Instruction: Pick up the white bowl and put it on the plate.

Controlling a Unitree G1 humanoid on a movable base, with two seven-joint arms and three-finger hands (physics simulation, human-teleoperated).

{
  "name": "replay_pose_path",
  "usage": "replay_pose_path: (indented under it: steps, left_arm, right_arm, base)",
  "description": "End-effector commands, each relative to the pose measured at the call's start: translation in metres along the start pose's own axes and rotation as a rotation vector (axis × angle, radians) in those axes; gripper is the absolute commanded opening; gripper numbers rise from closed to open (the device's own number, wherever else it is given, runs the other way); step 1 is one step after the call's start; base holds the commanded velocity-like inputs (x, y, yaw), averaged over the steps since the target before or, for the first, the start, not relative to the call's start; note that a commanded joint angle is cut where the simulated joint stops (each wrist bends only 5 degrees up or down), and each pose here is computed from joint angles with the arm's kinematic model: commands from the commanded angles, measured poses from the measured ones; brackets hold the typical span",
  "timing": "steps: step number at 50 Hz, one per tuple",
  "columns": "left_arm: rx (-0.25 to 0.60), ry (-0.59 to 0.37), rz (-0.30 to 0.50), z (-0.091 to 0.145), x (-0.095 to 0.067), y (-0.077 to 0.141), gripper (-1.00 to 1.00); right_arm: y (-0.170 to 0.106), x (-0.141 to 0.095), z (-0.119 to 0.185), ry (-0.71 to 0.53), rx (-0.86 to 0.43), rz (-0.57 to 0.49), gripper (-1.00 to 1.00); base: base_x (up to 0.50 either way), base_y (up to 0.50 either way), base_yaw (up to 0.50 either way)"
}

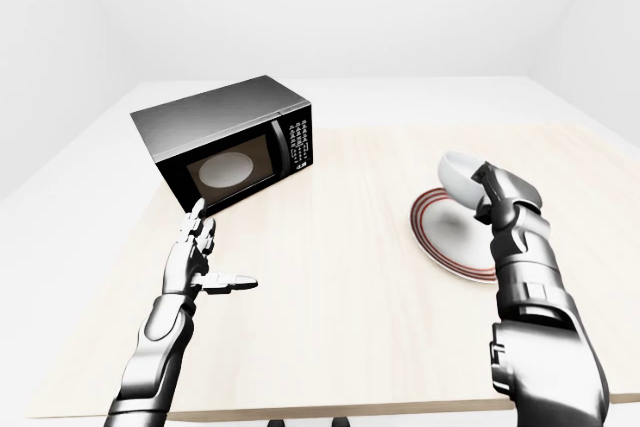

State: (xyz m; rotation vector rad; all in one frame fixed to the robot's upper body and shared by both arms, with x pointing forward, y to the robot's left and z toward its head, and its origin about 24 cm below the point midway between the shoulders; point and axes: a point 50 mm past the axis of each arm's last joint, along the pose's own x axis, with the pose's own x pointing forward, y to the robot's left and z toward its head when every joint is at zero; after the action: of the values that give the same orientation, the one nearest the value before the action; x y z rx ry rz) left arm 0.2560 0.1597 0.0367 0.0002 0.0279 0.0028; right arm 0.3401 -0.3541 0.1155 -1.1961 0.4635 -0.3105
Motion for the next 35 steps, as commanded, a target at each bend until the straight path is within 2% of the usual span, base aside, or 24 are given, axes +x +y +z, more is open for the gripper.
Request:
replay_pose_path:
  steps: [1, 35]
  left_arm:
    - [0.0, 0.0, 0.0, 0.0, 0.0, 0.0, 1.0]
    - [0.0, 0.0, -0.001, 0.001, 0.0, 0.0, 1.0]
  right_arm:
    - [-0.005, 0.003, -0.003, 0.031, -0.072, -0.037, -1.0]
    - [0.002, 0.001, -0.015, 0.066, -0.103, -0.02, -1.0]
  base:
    - [0.0, 0.0, 0.0]
    - [0.0, 0.0, 0.0]
